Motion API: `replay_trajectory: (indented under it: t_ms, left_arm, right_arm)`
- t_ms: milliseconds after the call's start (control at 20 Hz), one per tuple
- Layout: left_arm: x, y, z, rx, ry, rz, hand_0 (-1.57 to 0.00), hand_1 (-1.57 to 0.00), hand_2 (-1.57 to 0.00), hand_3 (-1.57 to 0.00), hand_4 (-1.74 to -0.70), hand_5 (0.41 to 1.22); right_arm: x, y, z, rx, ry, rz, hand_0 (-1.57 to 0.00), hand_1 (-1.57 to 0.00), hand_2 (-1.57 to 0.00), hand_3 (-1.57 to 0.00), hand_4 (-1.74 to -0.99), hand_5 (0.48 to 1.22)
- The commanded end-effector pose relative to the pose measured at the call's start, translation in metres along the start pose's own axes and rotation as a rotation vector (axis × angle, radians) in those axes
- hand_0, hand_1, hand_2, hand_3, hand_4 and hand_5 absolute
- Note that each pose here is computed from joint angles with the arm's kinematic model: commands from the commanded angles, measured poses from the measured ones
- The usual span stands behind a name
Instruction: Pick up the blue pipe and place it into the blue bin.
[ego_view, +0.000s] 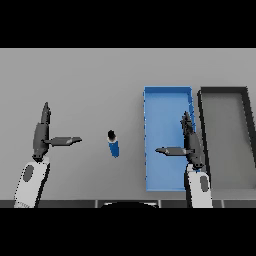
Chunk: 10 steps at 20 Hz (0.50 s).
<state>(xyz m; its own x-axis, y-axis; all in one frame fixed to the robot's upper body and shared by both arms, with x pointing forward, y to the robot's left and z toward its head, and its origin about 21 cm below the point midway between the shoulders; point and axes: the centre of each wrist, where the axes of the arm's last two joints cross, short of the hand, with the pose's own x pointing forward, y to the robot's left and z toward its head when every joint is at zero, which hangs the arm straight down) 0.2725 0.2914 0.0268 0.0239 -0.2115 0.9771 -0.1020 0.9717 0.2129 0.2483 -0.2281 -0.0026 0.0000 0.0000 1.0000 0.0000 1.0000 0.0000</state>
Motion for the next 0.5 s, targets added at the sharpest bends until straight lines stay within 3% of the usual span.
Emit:
replay_trajectory:
  t_ms: [0,250,300,350,450]
  left_arm:
    - [0.000,-0.001,-0.001,0.000,-0.003,0.001,0.00,0.00,0.00,0.00,-0.97,0.594]
    - [0.002,-0.008,-0.011,-0.002,0.005,0.002,0.00,0.00,0.00,0.00,-0.97,0.594]
    - [0.007,0.002,-0.011,-0.154,-0.042,-0.074,0.00,0.00,0.00,0.00,-0.97,0.594]
    - [0.006,0.012,-0.011,-0.247,-0.060,-0.116,0.00,0.00,0.00,0.00,-0.97,0.595]
    - [0.007,0.022,-0.013,-0.332,-0.067,-0.164,0.00,0.00,0.00,0.00,-0.97,0.596]
  right_arm:
    - [0.000,-0.001,-0.001,-0.001,0.002,0.000,0.00,0.00,0.00,0.00,-1.210,0.594]
    - [0.001,-0.006,-0.008,-0.003,0.008,0.002,0.00,0.00,0.00,0.00,-1.210,0.594]
    - [0.009,-0.017,-0.006,0.055,-0.055,0.151,0.00,0.00,0.00,0.00,-1.210,0.594]
    - [0.010,-0.018,-0.004,0.096,-0.087,0.236,0.00,0.00,0.00,0.00,-1.206,0.592]
    - [0.013,-0.018,0.000,0.140,-0.101,0.319,0.00,0.00,0.00,0.00,-1.195,0.588]
